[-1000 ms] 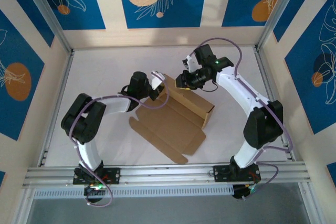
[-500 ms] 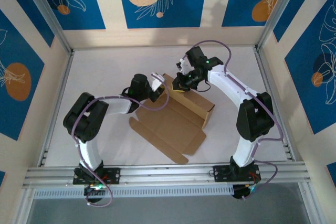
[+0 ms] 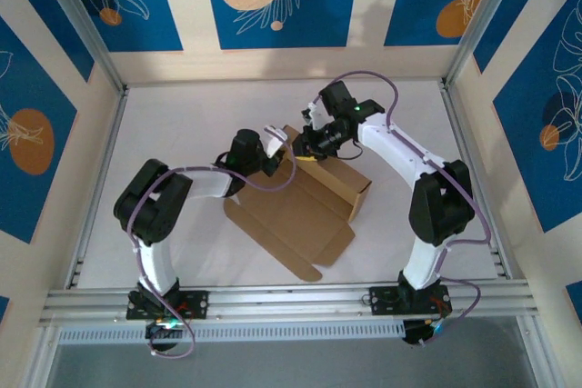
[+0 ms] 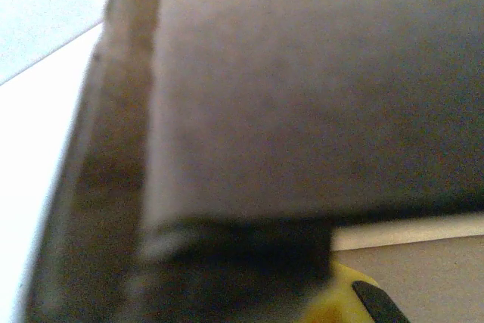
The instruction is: Fold the paper box
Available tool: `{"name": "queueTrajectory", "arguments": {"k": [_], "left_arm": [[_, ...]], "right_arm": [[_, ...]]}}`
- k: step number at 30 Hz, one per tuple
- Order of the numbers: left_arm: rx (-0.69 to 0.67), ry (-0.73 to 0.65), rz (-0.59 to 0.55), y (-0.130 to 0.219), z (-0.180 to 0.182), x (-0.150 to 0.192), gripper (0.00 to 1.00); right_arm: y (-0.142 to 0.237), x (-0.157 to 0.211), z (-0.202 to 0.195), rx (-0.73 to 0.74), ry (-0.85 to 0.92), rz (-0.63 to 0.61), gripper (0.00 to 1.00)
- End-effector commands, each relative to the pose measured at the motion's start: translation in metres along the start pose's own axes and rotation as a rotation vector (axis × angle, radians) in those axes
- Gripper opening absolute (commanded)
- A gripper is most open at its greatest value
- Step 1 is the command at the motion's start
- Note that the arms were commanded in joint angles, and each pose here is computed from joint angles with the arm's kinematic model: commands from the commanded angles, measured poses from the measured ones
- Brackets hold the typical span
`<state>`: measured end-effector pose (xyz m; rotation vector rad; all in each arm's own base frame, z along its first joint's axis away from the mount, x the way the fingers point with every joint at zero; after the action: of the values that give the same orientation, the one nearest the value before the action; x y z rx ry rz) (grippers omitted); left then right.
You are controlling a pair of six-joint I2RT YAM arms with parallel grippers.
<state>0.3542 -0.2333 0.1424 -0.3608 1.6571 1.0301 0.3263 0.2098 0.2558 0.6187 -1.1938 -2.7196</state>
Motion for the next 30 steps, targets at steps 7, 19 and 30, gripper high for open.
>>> {"name": "queueTrajectory", "arguments": {"k": [7,19,30], "left_arm": [[-0.013,-0.047,-0.005,-0.004,-0.003,-0.002,0.0],[0.055,0.044,-0.04,-0.006,-0.007,-0.009,0.0],[-0.051,0.104,-0.038,-0.012,0.002,-0.009,0.0]], "right_arm": [[0.06,-0.027,-0.021,-0.046,-0.128,-0.223,0.48],[-0.038,-0.052,-0.09,-0.064,-0.274,-0.009,0.44],[-0.072,-0.039,-0.063,-0.225,-0.182,0.063,0.37]]}}
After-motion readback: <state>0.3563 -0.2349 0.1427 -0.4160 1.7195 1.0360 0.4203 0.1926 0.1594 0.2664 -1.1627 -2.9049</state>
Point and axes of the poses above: each hand's point on the last joint's axis, 136 mm out from that joint toward the fingers, its own y axis back along the fingers, its own z axis along the line the jaws close on, x = y × z, the point moved 10 cm from there along y, back along the fingers, and after that the axes turned 12 degrees about y, right-handed, at the moved point
